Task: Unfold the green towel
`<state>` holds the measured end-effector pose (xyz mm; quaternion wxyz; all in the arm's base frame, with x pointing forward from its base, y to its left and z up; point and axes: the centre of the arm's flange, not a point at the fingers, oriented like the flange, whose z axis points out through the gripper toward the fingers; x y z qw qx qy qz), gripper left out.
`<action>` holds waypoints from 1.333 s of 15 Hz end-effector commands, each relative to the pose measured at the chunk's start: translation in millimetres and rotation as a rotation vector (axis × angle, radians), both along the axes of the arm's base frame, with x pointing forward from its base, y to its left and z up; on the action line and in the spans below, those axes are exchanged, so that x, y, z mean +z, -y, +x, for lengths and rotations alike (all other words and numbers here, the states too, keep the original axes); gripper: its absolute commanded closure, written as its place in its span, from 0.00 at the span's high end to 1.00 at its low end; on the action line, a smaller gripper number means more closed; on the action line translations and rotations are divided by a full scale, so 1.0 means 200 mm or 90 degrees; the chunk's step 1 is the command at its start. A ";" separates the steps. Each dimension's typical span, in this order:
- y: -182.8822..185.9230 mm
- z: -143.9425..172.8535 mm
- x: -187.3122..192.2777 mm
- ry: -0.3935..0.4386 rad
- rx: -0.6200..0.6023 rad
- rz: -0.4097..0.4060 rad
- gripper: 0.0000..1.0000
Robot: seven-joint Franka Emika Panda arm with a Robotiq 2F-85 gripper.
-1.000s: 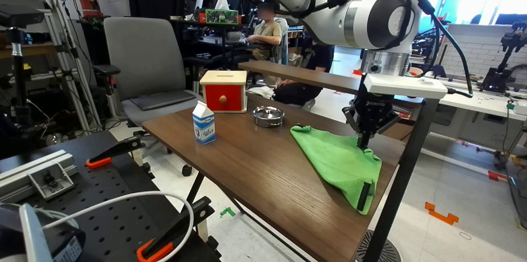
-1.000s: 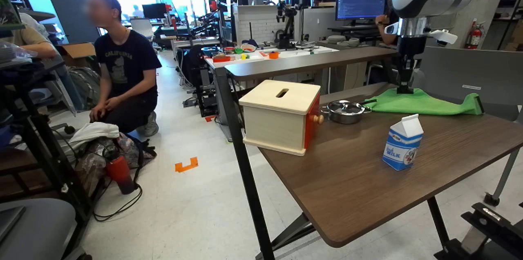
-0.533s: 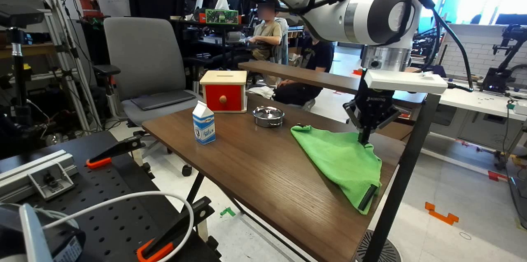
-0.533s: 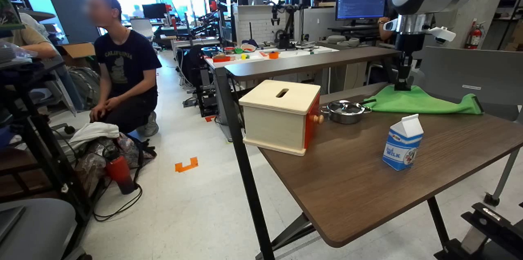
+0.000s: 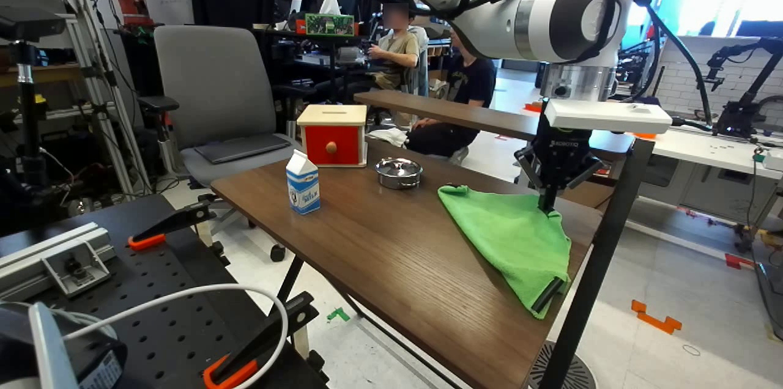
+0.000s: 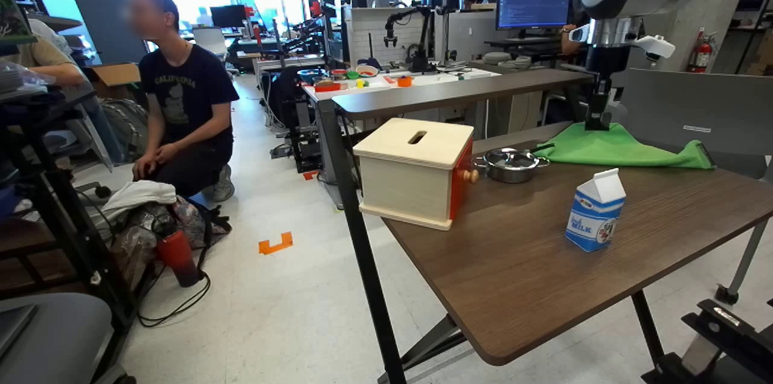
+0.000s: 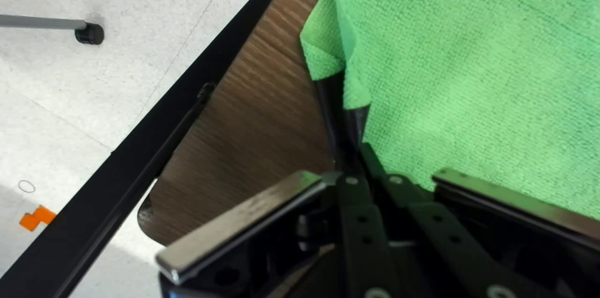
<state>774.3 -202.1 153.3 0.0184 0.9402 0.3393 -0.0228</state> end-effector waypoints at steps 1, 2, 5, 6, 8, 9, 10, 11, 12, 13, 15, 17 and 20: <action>-0.05 -0.21 0.07 0.033 -0.033 0.003 0.01; -0.07 -0.23 0.09 0.050 -0.045 0.011 0.01; -0.11 -0.24 0.12 0.084 -0.076 0.026 0.01; -0.13 -0.26 0.14 0.086 -0.084 0.029 0.01; -0.16 -0.29 0.17 0.086 -0.097 0.037 0.01; -0.16 -0.29 0.18 0.086 -0.101 0.040 0.01; -0.17 -0.30 0.20 0.080 -0.105 0.044 0.01; -0.17 -0.31 0.21 0.076 -0.107 0.045 0.01; -0.18 -0.33 0.23 0.073 -0.108 0.045 0.01; -0.18 -0.35 0.25 0.066 -0.106 0.043 0.01; -0.19 -0.39 0.28 0.056 -0.101 0.042 0.01; -0.20 -0.44 0.32 0.038 -0.090 0.047 0.01; -0.25 -0.54 0.35 0.015 -0.071 0.055 0.01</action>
